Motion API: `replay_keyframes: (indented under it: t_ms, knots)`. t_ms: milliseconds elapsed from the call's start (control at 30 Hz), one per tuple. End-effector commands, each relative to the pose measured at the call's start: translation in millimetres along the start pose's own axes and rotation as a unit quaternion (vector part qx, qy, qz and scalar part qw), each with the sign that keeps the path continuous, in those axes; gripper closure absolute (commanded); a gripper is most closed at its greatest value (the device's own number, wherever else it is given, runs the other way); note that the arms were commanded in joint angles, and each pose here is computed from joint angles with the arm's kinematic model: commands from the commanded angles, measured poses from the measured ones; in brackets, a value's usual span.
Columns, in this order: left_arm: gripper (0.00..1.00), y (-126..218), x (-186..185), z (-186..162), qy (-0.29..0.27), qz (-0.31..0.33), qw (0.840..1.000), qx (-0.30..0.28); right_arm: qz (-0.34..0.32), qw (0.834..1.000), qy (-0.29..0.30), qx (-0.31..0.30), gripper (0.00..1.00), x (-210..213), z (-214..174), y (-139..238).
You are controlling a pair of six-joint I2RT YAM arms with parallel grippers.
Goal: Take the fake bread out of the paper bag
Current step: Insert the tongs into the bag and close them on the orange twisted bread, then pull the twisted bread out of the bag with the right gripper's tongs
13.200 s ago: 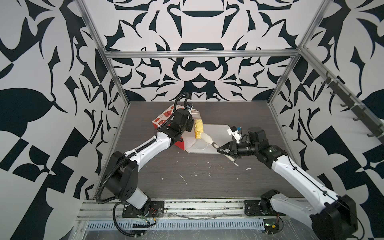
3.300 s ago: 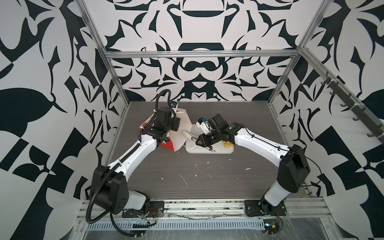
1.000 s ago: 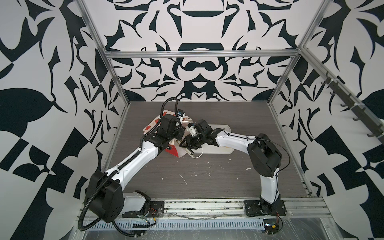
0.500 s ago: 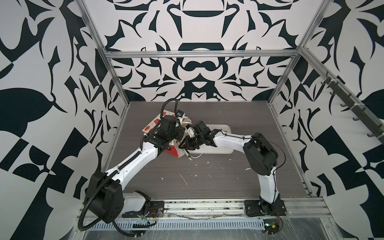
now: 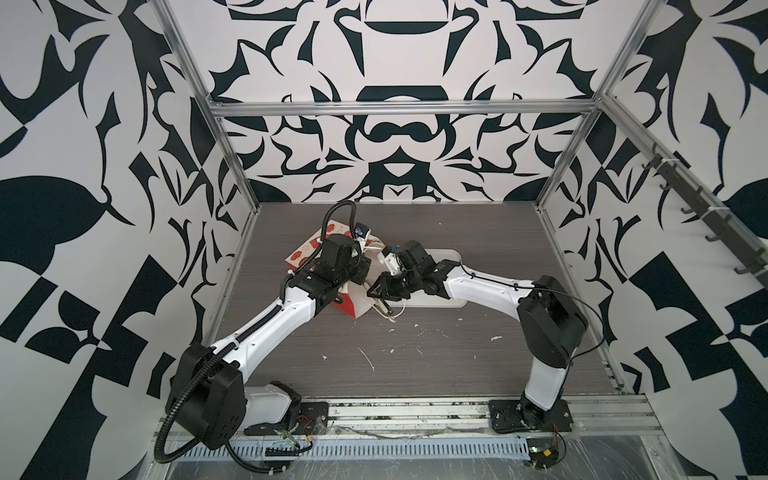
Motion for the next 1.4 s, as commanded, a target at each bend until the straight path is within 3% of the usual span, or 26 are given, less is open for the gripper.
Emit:
replay_keyframes:
  t_ms: [0,933,1367]
  knots:
    - [1.0,6,1,6,0.002,0.006,1.0,-0.018,-0.003,0.999,0.031,-0.024,0.82,9,5,22]
    - [1.0,-1,6,18,0.001,0.023,0.999,-0.023,-0.061,0.995,0.075,0.018,0.83,2,-66,123]
    - [1.0,-8,6,16,0.008,0.025,0.999,-0.021,-0.094,0.991,0.091,-0.025,0.82,-2,-75,179]
Point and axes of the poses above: each gripper's point midway between its finger pads, its own y axis back along the fingers, its own x axis along the line the jaws close on, z = x × y, the point moved 3 cm from there along y, back along the fingers, and after that the axes turned 7 degrees about y, right-handed, at the moved point
